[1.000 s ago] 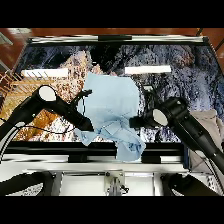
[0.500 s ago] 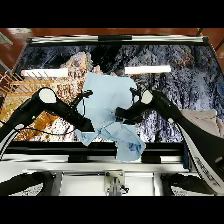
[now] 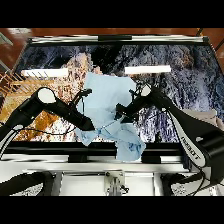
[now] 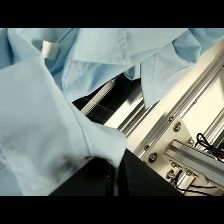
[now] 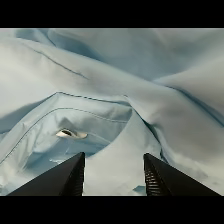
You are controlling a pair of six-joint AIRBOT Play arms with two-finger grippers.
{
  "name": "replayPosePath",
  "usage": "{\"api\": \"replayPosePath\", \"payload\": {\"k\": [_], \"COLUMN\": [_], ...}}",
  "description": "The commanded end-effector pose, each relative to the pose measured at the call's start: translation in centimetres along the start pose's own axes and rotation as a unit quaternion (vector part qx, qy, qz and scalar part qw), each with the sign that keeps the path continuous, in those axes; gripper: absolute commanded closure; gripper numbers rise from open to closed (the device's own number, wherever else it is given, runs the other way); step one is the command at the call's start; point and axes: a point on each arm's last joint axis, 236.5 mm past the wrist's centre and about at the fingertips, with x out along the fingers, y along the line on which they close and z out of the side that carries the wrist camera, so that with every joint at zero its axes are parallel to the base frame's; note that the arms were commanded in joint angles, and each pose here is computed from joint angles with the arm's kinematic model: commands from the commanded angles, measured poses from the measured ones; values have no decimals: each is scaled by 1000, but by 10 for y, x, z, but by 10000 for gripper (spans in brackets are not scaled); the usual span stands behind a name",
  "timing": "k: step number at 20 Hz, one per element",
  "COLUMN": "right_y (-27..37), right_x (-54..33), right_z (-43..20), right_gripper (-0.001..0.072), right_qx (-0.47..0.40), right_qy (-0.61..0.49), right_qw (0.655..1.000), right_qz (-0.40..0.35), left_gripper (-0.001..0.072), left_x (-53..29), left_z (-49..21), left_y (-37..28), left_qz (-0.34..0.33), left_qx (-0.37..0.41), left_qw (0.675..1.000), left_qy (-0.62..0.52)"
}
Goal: Fold the shirts.
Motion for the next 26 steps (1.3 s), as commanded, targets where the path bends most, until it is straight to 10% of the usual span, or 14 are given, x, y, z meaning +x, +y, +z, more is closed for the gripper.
{"api": "replayPosePath", "payload": {"k": [1, 3, 5, 8, 22, 26], "right_y": [-3, -4, 0, -5, -67, -30], "right_x": [13, 22, 22, -3, -159, -198], "right_z": [-10, -18, -24, -37, -56, -56], "right_gripper": [212, 235, 527, 644, 646, 646], "right_qx": [15, -2, -24, -83, -183, -225], "right_qy": [44, 58, 67, 91, 17, -113], "right_qw": [999, 998, 997, 992, 927, 923], "right_qz": [0, -10, -9, -35, -325, -290], "left_gripper": [662, 663, 662, 663, 662, 662], "left_x": [0, 0, 0, -1, -45, -57], "left_z": [1, 1, 1, 4, 38, 44], "left_y": [0, 0, 0, 4, 32, 20], "left_qz": [1, 1, 1, 6, 56, 24], "left_qx": [0, 2, 3, 1, 4, -10], "left_qw": [1000, 1000, 1000, 1000, 996, 995], "left_qy": [-1, -2, -2, -9, -71, -95]}}
